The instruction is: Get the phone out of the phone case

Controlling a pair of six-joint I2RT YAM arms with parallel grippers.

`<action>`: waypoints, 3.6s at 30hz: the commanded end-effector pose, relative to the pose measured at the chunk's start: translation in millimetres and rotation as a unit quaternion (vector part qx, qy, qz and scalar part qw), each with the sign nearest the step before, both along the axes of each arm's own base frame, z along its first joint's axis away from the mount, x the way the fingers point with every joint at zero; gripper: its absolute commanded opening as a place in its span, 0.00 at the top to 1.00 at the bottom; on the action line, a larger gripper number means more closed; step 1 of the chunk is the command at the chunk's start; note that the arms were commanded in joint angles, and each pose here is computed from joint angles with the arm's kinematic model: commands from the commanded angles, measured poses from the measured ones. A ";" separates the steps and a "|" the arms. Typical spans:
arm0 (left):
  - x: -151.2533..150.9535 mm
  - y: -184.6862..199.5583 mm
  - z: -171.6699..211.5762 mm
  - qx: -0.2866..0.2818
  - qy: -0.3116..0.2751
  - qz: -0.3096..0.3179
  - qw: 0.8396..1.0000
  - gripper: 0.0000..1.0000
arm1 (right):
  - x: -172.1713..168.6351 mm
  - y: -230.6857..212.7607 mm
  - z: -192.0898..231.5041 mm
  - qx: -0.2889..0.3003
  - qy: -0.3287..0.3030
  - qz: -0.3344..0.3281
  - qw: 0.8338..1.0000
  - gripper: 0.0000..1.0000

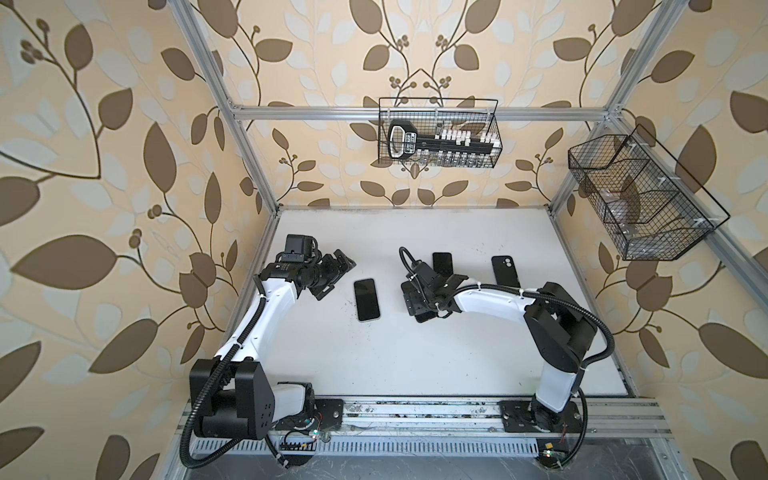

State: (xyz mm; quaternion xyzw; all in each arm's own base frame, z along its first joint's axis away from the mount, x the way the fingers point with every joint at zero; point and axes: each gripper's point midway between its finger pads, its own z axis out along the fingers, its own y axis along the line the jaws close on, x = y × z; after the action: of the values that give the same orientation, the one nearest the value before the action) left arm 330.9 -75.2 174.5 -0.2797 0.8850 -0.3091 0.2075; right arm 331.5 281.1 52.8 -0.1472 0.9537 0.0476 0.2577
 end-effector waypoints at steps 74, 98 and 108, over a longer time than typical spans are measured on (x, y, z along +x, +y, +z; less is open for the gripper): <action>0.3 -36.9 -17.7 -0.127 -0.026 -0.014 0.991 0.01 | -3.1 0.8 -13.4 0.008 0.045 0.047 0.998 0.37; -1.2 -163.3 -59.5 -0.146 -0.019 -0.162 0.976 0.13 | -6.8 7.6 17.0 0.168 0.066 0.043 0.983 0.39; 8.4 -180.1 -53.5 -0.170 -0.046 -0.176 0.969 0.28 | -10.6 17.4 34.4 0.205 0.067 0.054 0.975 0.39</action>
State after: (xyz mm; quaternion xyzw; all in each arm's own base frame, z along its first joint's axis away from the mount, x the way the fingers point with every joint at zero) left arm 327.7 -240.1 94.6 -0.1676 0.8628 -0.4627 0.1156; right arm 319.5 287.7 65.6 -0.1352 0.9436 0.2300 0.1963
